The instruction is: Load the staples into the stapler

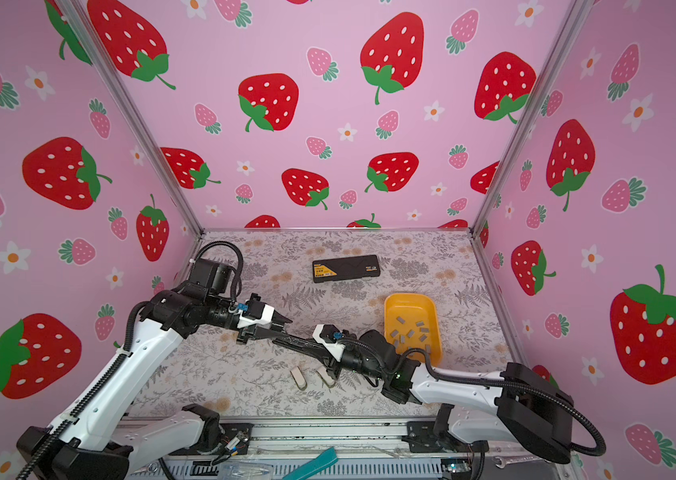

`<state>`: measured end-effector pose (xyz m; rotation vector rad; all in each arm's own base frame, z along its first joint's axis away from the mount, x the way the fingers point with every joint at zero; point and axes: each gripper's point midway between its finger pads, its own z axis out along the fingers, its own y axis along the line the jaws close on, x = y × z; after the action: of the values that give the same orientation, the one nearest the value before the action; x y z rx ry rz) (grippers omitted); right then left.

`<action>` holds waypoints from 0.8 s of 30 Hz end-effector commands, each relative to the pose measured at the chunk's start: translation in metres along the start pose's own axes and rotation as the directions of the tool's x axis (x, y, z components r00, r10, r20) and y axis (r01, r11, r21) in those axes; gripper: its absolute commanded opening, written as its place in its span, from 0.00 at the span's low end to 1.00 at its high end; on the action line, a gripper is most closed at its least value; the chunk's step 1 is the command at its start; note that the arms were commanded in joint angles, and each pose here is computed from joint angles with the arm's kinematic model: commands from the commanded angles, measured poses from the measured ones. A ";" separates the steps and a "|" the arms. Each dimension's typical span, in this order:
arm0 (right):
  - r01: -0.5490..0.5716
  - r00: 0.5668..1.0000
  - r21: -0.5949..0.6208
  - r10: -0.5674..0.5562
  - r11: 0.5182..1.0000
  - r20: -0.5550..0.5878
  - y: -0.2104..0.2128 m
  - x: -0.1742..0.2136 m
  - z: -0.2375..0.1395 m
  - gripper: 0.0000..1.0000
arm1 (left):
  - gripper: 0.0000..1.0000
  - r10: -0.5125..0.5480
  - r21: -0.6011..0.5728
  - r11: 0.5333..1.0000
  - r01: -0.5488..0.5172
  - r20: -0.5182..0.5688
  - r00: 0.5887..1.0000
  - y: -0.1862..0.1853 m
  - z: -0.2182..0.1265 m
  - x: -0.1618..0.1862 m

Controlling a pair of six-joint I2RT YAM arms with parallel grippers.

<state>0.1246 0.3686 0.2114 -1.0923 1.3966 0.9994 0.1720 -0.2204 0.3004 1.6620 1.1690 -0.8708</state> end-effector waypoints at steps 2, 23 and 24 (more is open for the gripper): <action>-0.149 0.989 0.013 0.149 0.989 0.003 -0.003 -0.003 -0.002 0.00 | 0.00 0.141 -0.076 0.988 -0.136 0.066 0.988 0.019 -0.012 -0.020; -0.065 0.986 -0.002 0.065 0.998 0.152 0.006 -0.039 -0.049 0.00 | 0.04 0.087 -0.154 0.985 -0.079 0.049 0.995 0.040 -0.024 -0.006; -0.065 0.986 0.003 0.064 0.998 0.157 0.005 -0.039 -0.051 0.00 | 0.10 0.085 -0.156 0.985 -0.076 0.048 0.995 0.041 -0.024 -0.005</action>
<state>0.1100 0.3322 0.2212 -1.0489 1.4005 1.0446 0.1792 -0.2137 0.3193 1.5173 1.1704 -1.0030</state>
